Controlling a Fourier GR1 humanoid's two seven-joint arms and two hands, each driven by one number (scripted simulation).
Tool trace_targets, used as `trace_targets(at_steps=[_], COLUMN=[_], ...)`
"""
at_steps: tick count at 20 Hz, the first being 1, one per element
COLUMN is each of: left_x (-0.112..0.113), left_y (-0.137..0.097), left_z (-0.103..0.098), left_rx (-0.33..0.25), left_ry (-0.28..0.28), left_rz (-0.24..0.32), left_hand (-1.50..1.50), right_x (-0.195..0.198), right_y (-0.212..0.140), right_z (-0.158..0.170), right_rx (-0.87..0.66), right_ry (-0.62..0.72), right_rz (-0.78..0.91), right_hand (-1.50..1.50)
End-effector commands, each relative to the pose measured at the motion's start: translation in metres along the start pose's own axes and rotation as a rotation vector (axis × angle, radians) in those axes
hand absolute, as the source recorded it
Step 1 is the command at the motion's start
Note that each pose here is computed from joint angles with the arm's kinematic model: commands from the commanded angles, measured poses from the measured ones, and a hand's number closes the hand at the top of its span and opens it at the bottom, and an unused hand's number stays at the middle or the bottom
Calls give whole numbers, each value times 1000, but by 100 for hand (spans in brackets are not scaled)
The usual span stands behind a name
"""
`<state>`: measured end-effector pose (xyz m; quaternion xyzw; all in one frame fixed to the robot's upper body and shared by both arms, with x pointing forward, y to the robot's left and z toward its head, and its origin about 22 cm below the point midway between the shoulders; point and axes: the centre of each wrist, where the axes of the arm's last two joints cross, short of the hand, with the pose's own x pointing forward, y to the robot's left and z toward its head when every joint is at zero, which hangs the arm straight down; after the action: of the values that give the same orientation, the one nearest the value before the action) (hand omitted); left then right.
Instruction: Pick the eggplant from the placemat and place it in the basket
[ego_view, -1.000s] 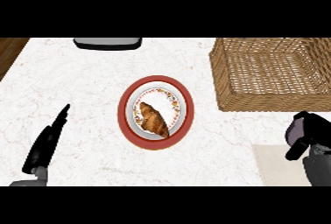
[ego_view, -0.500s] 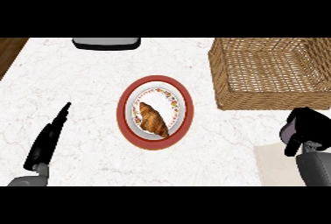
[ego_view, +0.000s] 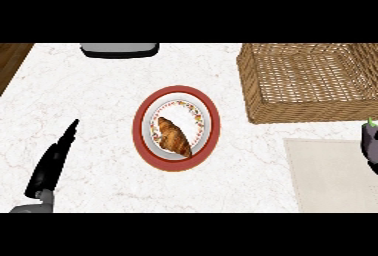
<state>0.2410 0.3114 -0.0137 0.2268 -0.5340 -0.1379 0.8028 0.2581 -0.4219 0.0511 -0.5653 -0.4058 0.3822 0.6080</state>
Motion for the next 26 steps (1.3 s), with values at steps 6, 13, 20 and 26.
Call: trace_targets(at_steps=[6, 13, 20, 26], left_x=[0, -4, -3, 13], left_y=[1, 0, 4, 9], left_z=[2, 12, -6, -13], left_rx=[10, 11, 8, 1], left_ry=[8, -6, 1, -24], left_rz=[-7, -9, -12, -17], left_hand=[0, 0, 0, 0], right_x=[-79, -82, -79, -40], right_y=[-107, -184, -252, -283], right_z=[-15, 9, 25, 12], right_rx=[-305, -380, -335, -274], right_ry=[-140, -214, -325, -325], right_rz=[-182, -198, -373, -436], right_hand=[150, 150, 150, 150])
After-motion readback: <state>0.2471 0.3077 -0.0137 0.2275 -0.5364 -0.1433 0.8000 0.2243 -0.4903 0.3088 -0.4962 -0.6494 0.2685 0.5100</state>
